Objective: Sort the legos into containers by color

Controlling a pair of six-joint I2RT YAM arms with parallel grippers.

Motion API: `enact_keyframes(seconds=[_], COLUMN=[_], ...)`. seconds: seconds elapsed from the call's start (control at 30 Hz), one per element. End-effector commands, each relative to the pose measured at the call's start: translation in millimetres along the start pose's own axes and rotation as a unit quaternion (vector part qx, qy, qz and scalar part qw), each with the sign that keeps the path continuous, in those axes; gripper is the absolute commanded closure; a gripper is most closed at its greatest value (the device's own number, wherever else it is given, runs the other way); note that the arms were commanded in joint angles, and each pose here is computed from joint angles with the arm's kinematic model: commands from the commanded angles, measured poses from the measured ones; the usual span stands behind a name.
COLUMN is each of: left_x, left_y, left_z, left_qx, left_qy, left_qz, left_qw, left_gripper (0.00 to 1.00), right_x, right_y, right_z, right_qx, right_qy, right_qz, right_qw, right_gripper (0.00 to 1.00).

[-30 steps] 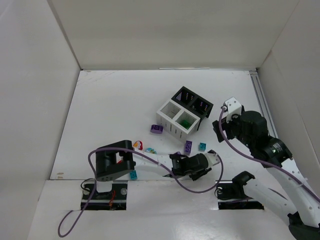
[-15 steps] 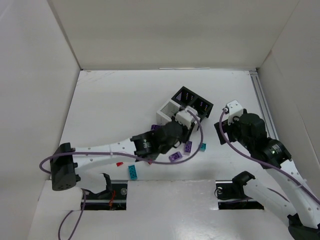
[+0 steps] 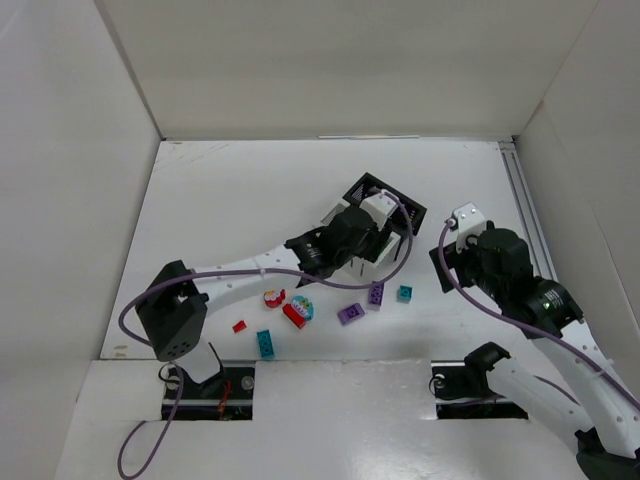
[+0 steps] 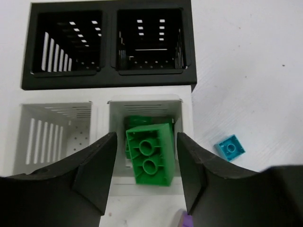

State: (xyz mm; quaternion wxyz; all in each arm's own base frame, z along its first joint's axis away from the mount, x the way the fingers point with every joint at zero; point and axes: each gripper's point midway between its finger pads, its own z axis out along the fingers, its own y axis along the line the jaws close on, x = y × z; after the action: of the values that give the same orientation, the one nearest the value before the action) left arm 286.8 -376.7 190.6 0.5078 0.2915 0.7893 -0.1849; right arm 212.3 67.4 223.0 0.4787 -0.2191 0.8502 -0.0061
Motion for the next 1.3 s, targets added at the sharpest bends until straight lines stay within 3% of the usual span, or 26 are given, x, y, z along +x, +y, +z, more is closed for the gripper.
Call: enact_keyframes(seconds=[0.0,0.07,0.23,0.5,0.67,0.8,0.97,1.17,1.27], left_x=[-35,-32,-49,-29,16,59,86,96,94], left_y=[-10,-10,-5,14,24,28,37,39,41], left_z=[-5,-5,-31,-98,-146,-163,-175,-180,-181], left_qx=[0.024,0.024,0.023,0.001,0.006,0.003,-0.017,-0.027,-0.029], left_qy=[-0.034,-0.028,-0.050,-0.040,-0.043,-0.021,-0.004,0.002,-0.006], left_qz=[-0.006,-0.005,-0.037,-0.150,-0.275,-0.333,-0.375,-0.385,-0.390], left_qw=[0.999,0.999,0.998,0.988,0.961,0.943,0.927,0.923,0.920], left_gripper=[0.48,0.28,0.00,0.00,0.00,0.00,0.00,0.00,0.00], right_x=[-3,4,16,57,65,71,86,103,114], right_y=[-3,2,22,64,89,106,107,95,100], right_z=[-3,1,17,54,75,93,113,125,130], right_qx=[0.006,-0.007,-0.049,-0.106,-0.125,-0.118,-0.063,-0.009,-0.012], right_qy=[-0.008,0.000,0.008,0.029,0.016,0.012,0.041,0.056,0.075], right_qz=[0.005,-0.002,0.000,0.064,0.114,0.151,0.190,0.206,0.200], right_qw=[1.000,1.000,0.999,0.992,0.985,0.981,0.979,0.977,0.977], right_gripper=[0.10,0.10,0.10,0.12,0.14,0.14,0.18,0.36,0.36])
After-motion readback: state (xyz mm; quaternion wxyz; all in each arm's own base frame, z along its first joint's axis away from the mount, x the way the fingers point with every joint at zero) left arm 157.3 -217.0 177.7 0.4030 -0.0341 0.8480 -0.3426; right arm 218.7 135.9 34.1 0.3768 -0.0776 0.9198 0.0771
